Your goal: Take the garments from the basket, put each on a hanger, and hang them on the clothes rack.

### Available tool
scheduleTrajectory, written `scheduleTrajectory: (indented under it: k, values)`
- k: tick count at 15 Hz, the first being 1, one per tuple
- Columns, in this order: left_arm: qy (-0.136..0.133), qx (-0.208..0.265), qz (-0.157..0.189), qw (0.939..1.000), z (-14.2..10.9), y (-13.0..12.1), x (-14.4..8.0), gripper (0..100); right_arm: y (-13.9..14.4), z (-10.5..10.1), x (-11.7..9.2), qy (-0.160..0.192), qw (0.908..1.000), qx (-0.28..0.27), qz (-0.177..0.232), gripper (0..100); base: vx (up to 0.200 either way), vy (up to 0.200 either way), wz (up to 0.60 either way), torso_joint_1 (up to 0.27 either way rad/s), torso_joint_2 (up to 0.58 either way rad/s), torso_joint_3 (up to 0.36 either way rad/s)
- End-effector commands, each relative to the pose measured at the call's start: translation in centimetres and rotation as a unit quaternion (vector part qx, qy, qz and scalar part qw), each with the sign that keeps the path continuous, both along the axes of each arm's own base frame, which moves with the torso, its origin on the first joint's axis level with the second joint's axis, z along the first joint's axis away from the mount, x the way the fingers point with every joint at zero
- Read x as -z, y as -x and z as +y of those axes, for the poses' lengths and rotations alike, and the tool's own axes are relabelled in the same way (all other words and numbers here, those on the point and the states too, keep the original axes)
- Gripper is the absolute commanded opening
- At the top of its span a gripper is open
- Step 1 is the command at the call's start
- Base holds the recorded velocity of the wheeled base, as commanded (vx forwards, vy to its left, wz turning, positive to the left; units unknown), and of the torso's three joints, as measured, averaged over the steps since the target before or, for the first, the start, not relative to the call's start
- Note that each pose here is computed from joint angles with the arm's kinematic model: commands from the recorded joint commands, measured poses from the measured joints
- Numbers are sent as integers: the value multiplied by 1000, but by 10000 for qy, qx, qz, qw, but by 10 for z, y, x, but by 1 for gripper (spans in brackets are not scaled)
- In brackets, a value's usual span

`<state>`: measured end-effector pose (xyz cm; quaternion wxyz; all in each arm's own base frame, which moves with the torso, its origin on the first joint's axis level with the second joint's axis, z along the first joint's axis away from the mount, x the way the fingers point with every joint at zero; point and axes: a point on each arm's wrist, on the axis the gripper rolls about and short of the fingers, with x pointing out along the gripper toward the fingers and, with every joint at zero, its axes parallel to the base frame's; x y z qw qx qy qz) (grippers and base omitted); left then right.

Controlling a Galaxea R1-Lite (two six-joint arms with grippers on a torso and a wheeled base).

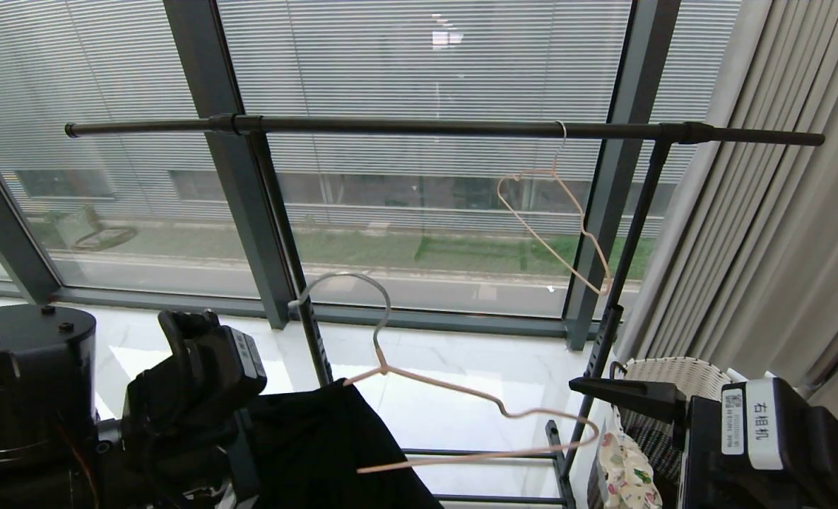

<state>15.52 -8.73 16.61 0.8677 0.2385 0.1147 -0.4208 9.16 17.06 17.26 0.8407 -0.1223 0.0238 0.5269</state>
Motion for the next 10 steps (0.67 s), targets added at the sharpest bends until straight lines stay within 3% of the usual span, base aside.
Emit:
scheduleTrajectory:
  k: [1, 3, 5, 8, 10]
  values:
    - [330, -336, 33, 9989, 6, -4, -10, 0, -4, 5, 6, 124, 9999, 50, 67, 100, 0, 0, 0, 0, 0, 0]
    - [860, -737, 9, 9936, 3, -12, -34, 0, -13, 6, 7, 102, 9996, 250, 108, 100, 0, 0, 0, 0, 0, 0]
    - [1051, -867, -297, 9902, 1, -18, -55, 0, -20, 12, 4, -142, 9989, 349, 283, 100, 0, 0, 0, 0, 0, 0]
    - [1138, -819, -530, 9887, 0, -20, -68, 0, -35, 40, 1, -589, 9930, 441, 923, 100, 0, 0, 0, 0, 0, 0]
    - [1051, -783, -655, 9892, -1, -23, -71, 0, -49, 65, 2, -861, 9860, 634, 1277, 100, 0, 0, 0, 0, 0, 0]
